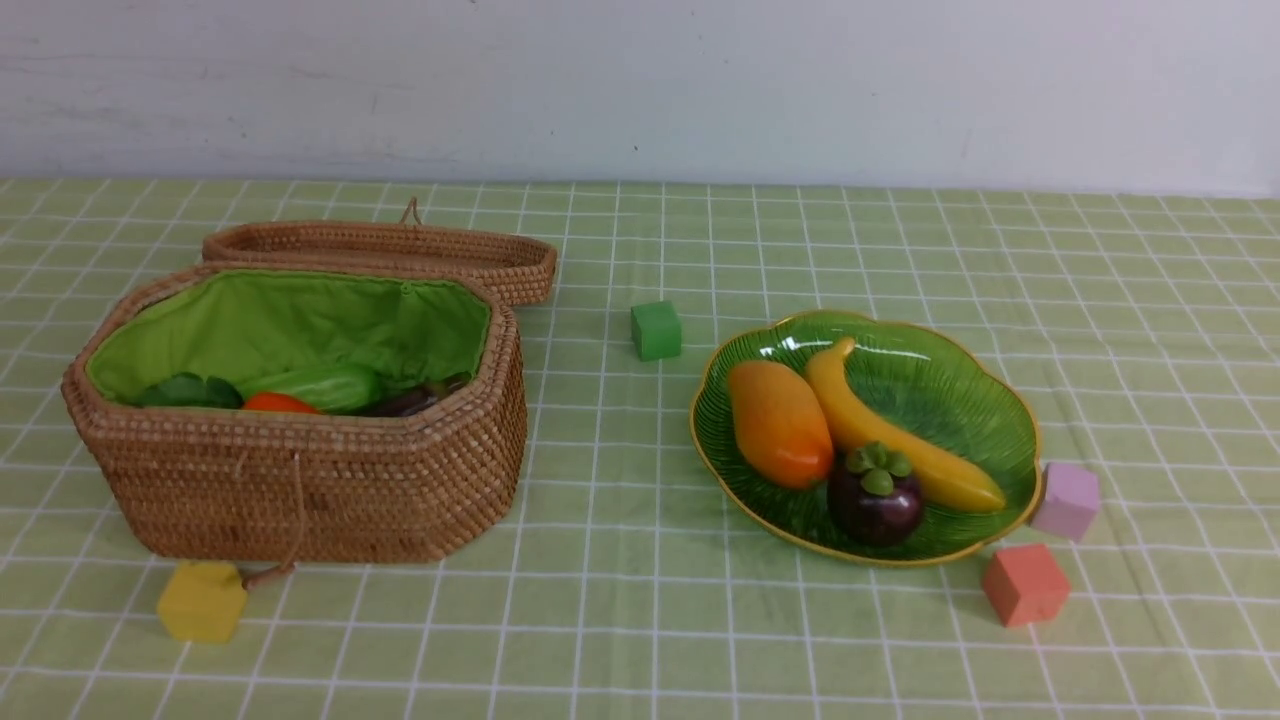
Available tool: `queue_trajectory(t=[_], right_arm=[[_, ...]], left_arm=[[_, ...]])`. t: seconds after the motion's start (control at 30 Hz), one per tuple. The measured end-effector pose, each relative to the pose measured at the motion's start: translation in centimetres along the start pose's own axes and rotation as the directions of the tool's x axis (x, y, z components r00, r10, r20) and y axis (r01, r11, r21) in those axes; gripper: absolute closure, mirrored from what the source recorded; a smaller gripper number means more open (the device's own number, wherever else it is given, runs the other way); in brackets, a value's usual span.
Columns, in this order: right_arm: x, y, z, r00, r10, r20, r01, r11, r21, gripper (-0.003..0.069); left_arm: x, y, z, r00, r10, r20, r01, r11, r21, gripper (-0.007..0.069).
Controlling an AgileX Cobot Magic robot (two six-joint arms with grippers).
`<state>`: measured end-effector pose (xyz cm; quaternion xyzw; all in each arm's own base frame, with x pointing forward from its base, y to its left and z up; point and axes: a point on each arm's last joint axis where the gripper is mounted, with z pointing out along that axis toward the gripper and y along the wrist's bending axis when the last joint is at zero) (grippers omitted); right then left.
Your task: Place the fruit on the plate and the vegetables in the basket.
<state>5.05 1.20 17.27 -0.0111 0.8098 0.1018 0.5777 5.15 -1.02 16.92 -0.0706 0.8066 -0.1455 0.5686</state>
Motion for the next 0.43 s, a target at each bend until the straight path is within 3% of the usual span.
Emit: queue_trajectory(t=[0.43], right_arm=[[0.00,0.00,0.00,1.000,0.001,0.000,-0.001,1.000,0.000,0.0575]], left_arm=[[0.00,0.00,0.00,1.000,0.000,0.000,0.000,1.000,0.000,0.0622]])
